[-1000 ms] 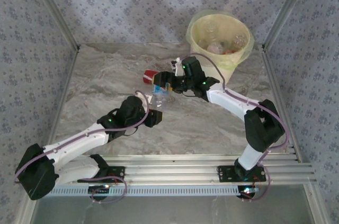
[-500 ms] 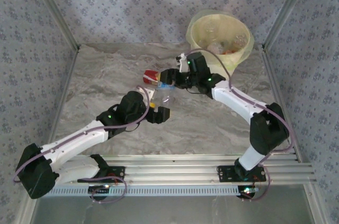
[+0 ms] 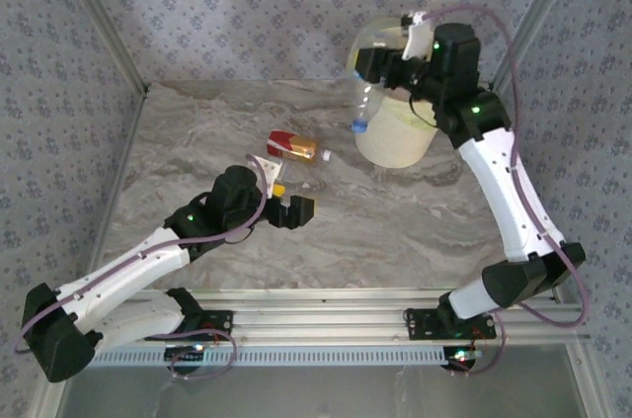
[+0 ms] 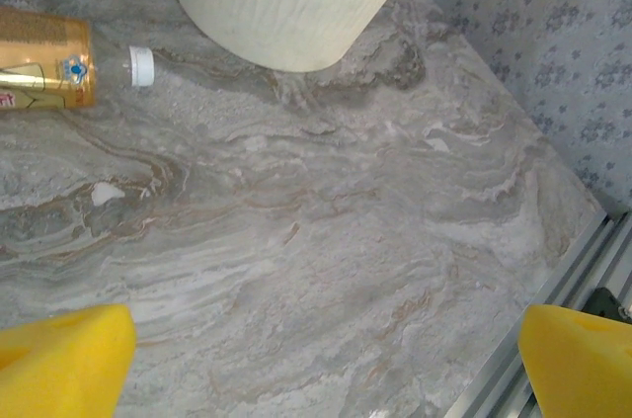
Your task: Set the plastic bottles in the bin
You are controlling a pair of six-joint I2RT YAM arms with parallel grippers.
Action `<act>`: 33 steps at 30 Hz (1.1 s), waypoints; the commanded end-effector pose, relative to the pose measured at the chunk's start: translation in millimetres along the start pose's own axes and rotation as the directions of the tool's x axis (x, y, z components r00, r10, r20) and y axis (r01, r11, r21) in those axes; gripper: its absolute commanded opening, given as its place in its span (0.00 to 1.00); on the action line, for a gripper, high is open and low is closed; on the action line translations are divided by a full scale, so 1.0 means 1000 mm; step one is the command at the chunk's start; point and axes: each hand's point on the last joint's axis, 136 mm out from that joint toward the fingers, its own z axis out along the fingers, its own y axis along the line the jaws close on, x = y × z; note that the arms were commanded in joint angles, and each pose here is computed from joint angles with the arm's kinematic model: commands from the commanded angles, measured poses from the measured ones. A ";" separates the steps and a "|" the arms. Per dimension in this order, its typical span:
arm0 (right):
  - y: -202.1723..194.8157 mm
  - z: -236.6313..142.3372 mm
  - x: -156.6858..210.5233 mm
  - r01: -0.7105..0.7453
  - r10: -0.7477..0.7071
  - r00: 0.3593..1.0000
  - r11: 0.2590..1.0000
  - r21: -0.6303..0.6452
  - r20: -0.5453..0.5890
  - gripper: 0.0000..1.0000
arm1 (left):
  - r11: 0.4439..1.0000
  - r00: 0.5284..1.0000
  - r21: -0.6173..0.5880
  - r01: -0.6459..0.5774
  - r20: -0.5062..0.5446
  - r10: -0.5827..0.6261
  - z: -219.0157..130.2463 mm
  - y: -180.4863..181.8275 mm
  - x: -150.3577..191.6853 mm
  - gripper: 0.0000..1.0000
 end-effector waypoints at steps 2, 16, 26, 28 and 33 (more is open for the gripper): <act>-0.045 -0.003 -0.035 0.123 -0.137 0.989 0.971 0.203 0.053 0.65 | 1.000 1.000 -0.003 -0.017 0.000 0.017 -0.005 -0.004 -0.007 1.00; -0.158 0.061 -0.079 0.216 -0.276 0.961 0.819 0.532 0.034 0.64 | 0.976 0.994 -0.205 0.067 -0.073 -0.084 0.002 0.039 -0.007 0.99; -0.221 0.070 -0.049 0.302 -0.301 0.946 0.696 0.652 -0.118 0.67 | 0.913 0.966 -0.342 0.222 -0.051 -0.254 -0.002 0.099 -0.027 1.00; -0.225 0.069 -0.048 0.313 -0.306 0.943 0.688 0.655 -0.129 0.71 | 0.906 0.961 -0.348 0.239 -0.048 -0.272 0.002 0.106 -0.030 1.00; -0.220 0.064 -0.051 0.324 -0.316 0.940 0.693 0.645 -0.132 0.92 | 0.908 0.966 -0.361 0.214 -0.061 -0.252 0.019 0.118 -0.039 1.00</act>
